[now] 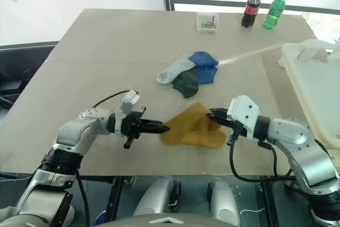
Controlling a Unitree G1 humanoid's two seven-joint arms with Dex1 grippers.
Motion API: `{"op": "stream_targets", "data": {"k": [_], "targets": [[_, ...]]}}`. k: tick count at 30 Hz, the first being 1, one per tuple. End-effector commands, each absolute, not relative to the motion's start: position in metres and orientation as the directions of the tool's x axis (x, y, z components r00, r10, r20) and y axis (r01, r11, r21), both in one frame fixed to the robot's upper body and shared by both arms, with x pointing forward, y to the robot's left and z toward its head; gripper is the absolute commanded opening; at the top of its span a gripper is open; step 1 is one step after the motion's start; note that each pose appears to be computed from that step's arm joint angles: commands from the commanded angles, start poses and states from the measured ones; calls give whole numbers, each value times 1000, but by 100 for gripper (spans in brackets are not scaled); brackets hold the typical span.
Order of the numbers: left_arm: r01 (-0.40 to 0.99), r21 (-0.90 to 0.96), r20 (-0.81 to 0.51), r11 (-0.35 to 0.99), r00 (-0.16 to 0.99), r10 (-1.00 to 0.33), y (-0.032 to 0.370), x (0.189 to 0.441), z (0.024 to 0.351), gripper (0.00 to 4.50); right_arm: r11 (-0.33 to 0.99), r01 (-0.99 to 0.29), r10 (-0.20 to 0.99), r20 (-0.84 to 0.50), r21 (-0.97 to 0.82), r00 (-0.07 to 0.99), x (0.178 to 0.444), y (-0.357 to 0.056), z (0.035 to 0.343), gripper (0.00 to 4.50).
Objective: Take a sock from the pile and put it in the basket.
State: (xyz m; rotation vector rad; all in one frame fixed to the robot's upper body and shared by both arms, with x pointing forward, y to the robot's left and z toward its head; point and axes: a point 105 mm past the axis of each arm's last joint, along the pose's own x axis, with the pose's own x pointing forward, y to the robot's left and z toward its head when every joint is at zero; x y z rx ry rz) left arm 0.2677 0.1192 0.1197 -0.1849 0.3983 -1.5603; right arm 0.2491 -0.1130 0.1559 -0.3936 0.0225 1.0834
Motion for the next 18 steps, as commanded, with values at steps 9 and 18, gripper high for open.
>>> {"op": "stream_targets", "data": {"k": [9,18], "targets": [[920,-349,-361,179,44,-932,127,290,131,12,465,-883,828,-326,-57,457,229,-116,143,0],[928,-340,-468,154,-25,-883,117,307,111,12,535,-839,759,-379,-100,529,234,-119,132,0]]}}
